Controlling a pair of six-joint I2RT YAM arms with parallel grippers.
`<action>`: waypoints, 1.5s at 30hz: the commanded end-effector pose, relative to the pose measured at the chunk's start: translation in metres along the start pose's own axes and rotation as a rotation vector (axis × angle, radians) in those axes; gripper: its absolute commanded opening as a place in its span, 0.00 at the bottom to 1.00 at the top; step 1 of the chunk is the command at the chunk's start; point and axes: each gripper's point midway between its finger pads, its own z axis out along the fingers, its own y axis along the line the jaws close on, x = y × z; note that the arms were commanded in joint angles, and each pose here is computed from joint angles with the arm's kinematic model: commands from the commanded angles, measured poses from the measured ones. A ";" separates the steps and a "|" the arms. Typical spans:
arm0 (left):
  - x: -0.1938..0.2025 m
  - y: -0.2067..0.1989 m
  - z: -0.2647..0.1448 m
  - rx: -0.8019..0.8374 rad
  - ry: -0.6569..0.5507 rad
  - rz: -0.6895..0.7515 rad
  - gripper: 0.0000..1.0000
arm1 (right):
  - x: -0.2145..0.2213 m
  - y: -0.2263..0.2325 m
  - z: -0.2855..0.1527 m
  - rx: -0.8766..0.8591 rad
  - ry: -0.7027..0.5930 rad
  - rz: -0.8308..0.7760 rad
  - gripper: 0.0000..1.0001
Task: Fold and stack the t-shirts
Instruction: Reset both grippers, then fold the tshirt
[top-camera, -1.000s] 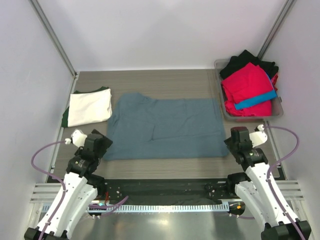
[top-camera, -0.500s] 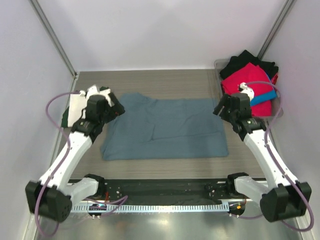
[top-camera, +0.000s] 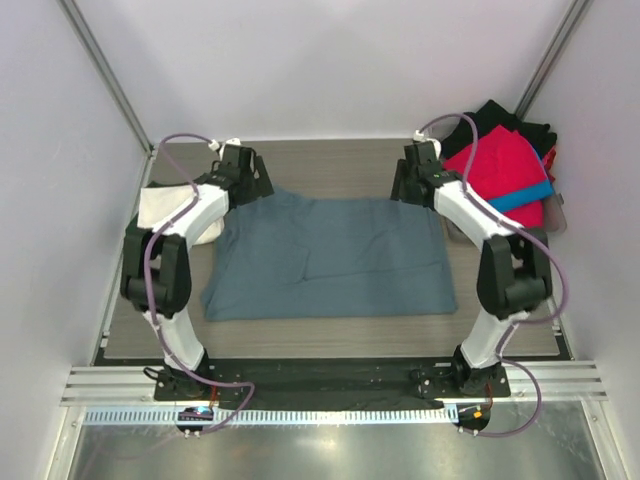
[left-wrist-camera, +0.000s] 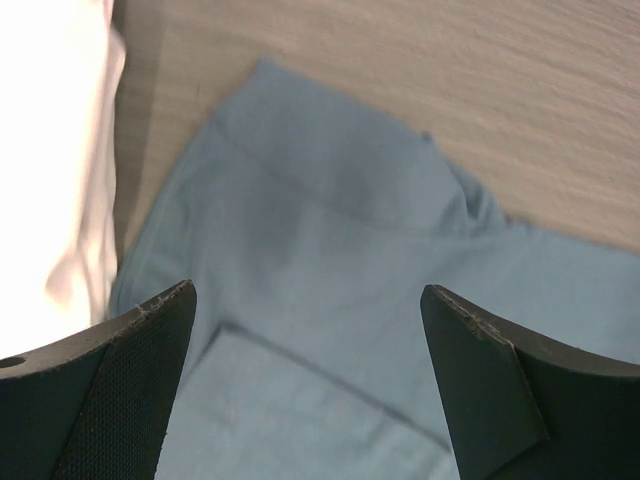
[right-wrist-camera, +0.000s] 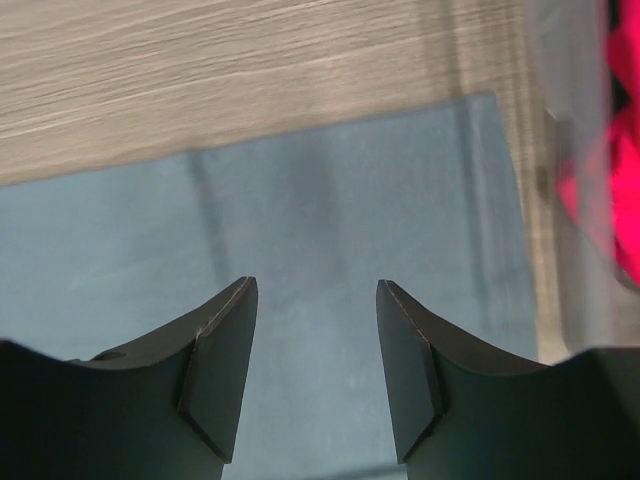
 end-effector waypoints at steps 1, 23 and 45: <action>-0.036 -0.006 0.014 -0.022 -0.082 0.085 0.94 | -0.027 -0.004 0.026 0.087 -0.047 -0.043 0.56; -0.008 -0.002 0.120 -0.105 0.142 0.142 0.71 | -0.019 -0.037 0.099 0.206 0.047 -0.026 0.63; -0.031 0.043 0.103 -0.204 0.061 0.042 0.00 | -0.035 -0.032 0.142 0.233 0.051 -0.040 0.60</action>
